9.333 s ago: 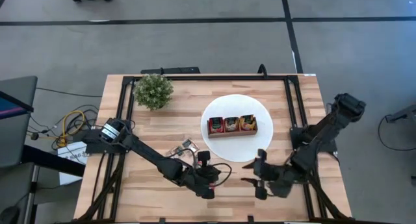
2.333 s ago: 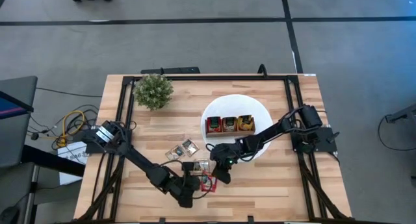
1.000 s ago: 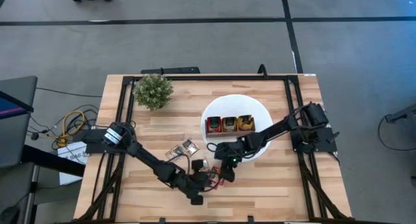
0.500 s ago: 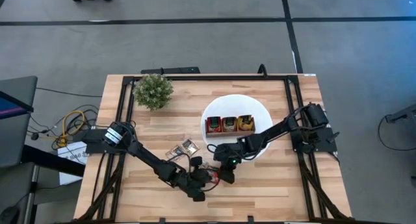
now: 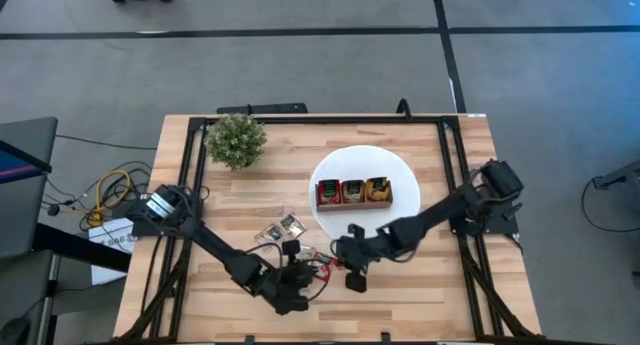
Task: Pick & Place Tea
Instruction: Put the red tea bag into the left section of the wooden organizer
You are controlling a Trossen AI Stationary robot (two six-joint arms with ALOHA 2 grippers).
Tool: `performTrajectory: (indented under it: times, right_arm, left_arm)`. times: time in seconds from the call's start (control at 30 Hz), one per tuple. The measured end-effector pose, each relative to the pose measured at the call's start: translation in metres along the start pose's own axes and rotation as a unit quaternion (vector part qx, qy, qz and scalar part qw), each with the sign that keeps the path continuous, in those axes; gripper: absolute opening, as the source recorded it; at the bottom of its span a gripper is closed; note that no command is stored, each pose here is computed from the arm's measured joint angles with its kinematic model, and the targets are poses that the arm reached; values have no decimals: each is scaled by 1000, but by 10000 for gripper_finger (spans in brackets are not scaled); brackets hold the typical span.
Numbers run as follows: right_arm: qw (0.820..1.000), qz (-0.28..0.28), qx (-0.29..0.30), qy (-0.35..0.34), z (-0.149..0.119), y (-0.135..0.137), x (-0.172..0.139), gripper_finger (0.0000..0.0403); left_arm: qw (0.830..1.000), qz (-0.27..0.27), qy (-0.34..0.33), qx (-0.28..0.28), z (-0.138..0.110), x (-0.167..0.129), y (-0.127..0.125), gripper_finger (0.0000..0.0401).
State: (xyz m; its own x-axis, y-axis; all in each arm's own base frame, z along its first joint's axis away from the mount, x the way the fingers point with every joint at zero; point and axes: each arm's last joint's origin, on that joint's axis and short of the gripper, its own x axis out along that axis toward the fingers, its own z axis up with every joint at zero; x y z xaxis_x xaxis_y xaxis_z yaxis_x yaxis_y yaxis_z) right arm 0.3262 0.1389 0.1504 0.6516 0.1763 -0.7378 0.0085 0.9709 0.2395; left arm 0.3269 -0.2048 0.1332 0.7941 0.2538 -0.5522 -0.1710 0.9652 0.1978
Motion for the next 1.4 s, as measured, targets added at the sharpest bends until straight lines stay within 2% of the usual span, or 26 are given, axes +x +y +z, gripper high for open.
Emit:
performTrajectory:
  times: [0.1,0.2,0.37,0.47,0.6,0.7,0.8,0.97,1.23,1.4]
  right_arm:
    - [995,-59,-54,-56,6,10,-19,1]
    - [982,-109,-107,-111,21,6,-37,2]
    - [955,-154,-199,-155,50,-23,-48,1]
    - [947,-160,-237,-148,62,-51,-48,1]
    - [952,-173,-228,-110,65,-95,-37,1]
    - [954,-173,-218,-111,71,-118,-32,0]
    - [959,-169,-210,-86,64,-134,-22,0]
    - [961,-160,-205,-90,64,-142,-13,0]
    - [965,-154,-194,-90,63,-139,-12,0]
    - [966,-154,-186,-91,63,-139,-12,27]
  left_arm:
    - [1000,10,-9,9,4,-9,0,20]
    - [999,37,-14,21,5,-17,1,20]
    - [996,77,-20,34,3,-25,2,20]
    - [996,78,-20,35,2,-26,2,20]
    - [996,81,-13,32,0,-26,2,20]
    - [996,84,-7,28,-2,-27,3,20]
    - [996,85,-3,25,-3,-27,3,20]
    - [996,84,-1,26,-3,-27,3,20]
    - [996,83,-2,25,-3,-28,3,20]
    - [996,83,-2,21,-3,-28,3,20]
